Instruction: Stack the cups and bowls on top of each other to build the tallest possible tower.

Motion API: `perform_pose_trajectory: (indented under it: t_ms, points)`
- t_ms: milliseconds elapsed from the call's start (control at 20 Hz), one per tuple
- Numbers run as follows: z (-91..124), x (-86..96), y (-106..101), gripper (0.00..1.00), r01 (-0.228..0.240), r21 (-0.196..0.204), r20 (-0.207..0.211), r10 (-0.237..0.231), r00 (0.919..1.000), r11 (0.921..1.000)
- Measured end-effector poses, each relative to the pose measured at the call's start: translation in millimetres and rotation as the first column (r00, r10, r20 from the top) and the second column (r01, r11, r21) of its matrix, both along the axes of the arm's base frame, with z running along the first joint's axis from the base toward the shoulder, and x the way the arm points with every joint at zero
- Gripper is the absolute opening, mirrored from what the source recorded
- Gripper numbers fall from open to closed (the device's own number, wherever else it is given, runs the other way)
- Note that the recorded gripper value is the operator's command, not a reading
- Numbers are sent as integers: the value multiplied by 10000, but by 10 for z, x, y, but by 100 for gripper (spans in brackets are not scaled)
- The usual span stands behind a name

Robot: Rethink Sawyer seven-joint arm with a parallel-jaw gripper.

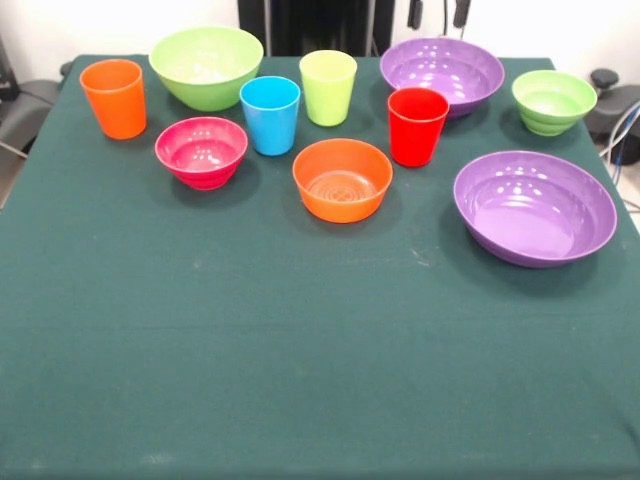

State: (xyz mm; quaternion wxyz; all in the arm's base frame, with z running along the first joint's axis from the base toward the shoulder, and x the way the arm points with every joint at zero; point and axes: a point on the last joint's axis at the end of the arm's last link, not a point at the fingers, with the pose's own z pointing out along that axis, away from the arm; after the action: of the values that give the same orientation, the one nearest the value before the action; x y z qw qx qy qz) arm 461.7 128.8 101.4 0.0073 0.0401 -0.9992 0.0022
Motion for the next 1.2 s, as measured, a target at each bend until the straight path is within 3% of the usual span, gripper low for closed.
perform_pose_trajectory:
  t_ms: [550, 1200]
  points:
    - [-360, -91, 23, 100, 52, 26, -10, -52, 10000, 10000]
    - [-402, -105, -3, 100, 344, 54, -124, -344, 9993, 9994]
